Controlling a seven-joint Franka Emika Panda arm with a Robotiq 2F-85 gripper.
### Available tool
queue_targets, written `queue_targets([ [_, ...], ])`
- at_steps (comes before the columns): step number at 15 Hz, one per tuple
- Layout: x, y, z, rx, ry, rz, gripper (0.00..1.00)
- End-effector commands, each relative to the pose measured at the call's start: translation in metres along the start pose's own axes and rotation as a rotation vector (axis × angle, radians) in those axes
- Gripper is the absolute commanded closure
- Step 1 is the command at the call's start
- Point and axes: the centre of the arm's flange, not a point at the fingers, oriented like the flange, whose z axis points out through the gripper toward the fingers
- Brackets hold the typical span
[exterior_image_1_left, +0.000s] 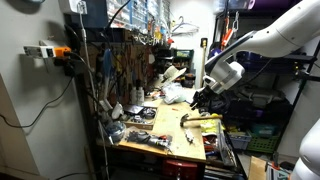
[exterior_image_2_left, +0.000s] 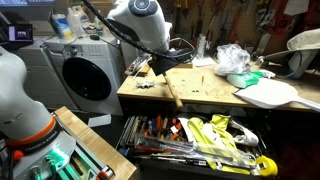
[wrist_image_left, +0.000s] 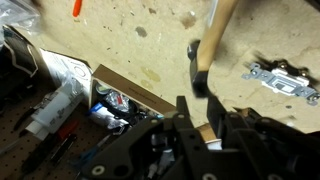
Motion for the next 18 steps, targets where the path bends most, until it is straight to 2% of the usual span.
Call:
queue_targets([
  [1, -0.0014, 0.0008, -0.0022, -0.005, 0.0, 0.004, 0.72],
  [12, -0.0038, 0.0014, -0.004, -0.01, -0.001, 0.01, 0.72],
  [13, -0.0038, 0.0014, -0.004, -0.01, -0.001, 0.01, 0.47],
  [14, -0.0027, 0.0013, -0.0042, 0.003, -0.023, 0.007, 0.46],
  [18, -0.0043, -0.0048, -0.006, 0.1, -0.116, -0.007, 0.17],
])
